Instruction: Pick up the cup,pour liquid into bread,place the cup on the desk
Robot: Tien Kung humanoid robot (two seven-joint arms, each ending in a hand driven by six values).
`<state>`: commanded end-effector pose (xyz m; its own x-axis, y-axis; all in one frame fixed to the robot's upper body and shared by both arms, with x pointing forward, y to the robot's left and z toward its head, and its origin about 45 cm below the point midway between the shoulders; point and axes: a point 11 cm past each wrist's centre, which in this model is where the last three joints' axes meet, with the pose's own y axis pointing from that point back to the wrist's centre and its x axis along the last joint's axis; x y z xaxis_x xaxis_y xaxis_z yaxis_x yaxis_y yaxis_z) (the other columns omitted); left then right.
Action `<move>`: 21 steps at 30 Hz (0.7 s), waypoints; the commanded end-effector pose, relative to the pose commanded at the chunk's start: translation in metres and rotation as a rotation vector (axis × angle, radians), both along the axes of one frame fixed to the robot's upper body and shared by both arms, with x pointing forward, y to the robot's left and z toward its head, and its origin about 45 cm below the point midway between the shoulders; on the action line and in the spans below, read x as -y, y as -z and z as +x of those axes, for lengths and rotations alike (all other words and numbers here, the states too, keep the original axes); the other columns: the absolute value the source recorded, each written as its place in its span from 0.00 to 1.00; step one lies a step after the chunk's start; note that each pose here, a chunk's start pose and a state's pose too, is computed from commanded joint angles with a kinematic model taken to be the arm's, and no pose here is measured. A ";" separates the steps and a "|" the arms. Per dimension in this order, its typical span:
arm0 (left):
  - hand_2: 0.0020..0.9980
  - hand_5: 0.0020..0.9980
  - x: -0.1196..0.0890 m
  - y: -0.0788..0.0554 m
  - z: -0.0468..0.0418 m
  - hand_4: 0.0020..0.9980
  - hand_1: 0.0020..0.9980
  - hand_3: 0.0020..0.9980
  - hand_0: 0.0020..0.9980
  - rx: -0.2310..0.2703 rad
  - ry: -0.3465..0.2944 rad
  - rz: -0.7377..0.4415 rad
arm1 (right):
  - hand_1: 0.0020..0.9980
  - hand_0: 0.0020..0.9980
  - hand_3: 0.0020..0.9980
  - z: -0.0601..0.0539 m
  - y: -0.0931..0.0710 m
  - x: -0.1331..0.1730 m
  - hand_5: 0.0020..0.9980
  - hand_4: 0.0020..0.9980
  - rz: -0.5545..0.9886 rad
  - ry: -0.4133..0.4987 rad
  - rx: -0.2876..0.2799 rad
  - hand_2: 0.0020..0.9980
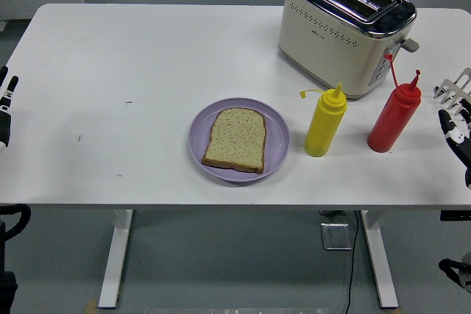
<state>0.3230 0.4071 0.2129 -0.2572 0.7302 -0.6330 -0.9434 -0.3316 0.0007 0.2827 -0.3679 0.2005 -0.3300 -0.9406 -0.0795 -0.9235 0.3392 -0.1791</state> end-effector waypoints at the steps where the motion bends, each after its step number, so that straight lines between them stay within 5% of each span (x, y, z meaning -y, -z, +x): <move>1: 0.87 1.00 0.000 0.000 -0.0001 0.67 0.85 0.75 0.83 0.000 -0.001 0.000 | 0.86 0.93 0.98 0.001 -0.006 0.003 0.26 0.86 0.024 0.015 0.024 0.95; 2: 0.87 1.00 0.000 0.000 -0.0001 0.67 0.85 0.75 0.83 0.000 -0.001 0.000 | 0.86 0.93 0.98 0.002 -0.010 0.005 0.26 0.86 0.045 0.022 0.040 0.95; 3: 0.87 1.00 0.000 0.000 -0.0001 0.67 0.85 0.75 0.83 0.000 -0.001 -0.001 | 0.78 0.86 0.83 0.004 -0.017 0.009 0.46 0.75 0.096 0.033 0.066 0.82; 8: 0.87 1.00 0.000 0.000 0.0000 0.67 0.85 0.75 0.83 0.001 -0.002 -0.002 | 0.78 0.86 0.83 0.018 -0.027 0.027 0.46 0.75 0.357 0.010 0.091 0.82; 9: 0.87 1.00 0.000 0.000 0.0001 0.67 0.85 0.76 0.83 0.001 -0.002 -0.002 | 0.74 0.81 0.79 0.021 -0.028 0.032 0.67 0.68 0.420 0.000 0.091 0.76; 13: 0.87 1.00 -0.001 -0.001 0.0001 0.67 0.85 0.76 0.83 0.003 -0.004 -0.002 | 0.74 0.81 0.79 0.029 -0.028 0.050 0.67 0.68 0.592 -0.006 0.092 0.76; 21: 0.87 1.00 -0.001 -0.001 0.0001 0.67 0.85 0.76 0.84 0.005 -0.006 -0.003 | 0.72 0.79 0.75 0.038 -0.034 0.062 0.77 0.63 0.597 -0.040 0.078 0.74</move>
